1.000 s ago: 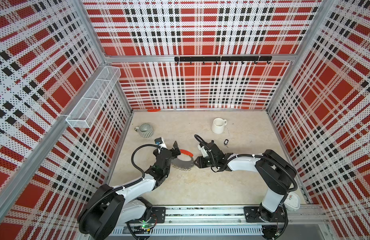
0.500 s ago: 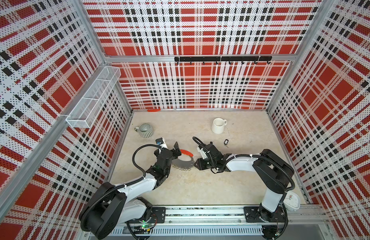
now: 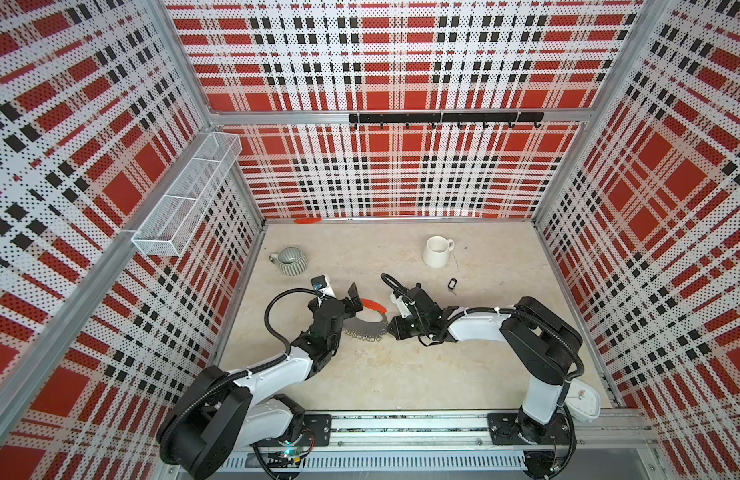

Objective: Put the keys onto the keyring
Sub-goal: 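Close the right gripper on the disc's rim and lift it off the table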

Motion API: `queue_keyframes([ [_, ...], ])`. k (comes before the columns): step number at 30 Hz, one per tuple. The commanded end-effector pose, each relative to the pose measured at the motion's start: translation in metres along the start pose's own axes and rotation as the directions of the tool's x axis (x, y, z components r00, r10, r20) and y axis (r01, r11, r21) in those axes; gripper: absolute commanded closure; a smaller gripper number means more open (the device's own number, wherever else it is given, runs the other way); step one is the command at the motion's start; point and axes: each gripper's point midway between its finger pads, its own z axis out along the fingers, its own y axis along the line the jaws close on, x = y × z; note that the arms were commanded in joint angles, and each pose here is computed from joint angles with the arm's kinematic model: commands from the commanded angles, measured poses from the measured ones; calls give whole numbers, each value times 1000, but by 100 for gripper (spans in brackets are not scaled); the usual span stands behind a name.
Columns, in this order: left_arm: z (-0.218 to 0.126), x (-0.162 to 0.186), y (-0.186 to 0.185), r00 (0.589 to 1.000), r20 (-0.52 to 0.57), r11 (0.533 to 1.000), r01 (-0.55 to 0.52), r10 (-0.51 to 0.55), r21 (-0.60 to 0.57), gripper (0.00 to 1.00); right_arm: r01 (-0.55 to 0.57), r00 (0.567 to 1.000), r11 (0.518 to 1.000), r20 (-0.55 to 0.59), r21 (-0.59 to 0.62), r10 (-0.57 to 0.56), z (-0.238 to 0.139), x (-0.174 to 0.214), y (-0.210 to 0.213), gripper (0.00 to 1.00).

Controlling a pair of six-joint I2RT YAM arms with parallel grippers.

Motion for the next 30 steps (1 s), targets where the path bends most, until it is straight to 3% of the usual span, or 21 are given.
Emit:
queue_keyframes([
  [1, -2, -14, -7, 999, 38, 999, 28, -29, 26, 0, 13, 1000, 1000, -5, 15, -13, 4, 0, 0, 84],
  [14, -2, -14, -6, 999, 40, 999, 29, -30, 26, 1, 59, 998, 996, -7, 72, -59, 3, 1, -4, 96],
  [15, -2, -14, -6, 999, 40, 999, 30, -31, 22, 1, 73, 997, 994, -8, 87, -72, 3, 1, -5, 100],
  [21, 0, -13, -3, 998, 41, 999, 36, -36, 6, 1, 183, 981, 962, 21, 203, -191, -11, -4, -8, 100],
  [26, 0, -13, 15, 995, 75, 995, 66, -61, -78, 2, 252, 944, 920, 132, 301, -302, -38, -28, 1, 100],
  [30, -2, -14, 14, 996, 68, 997, 59, -56, -53, 2, 230, 892, 889, 280, 396, -356, -73, -56, 3, 100],
])
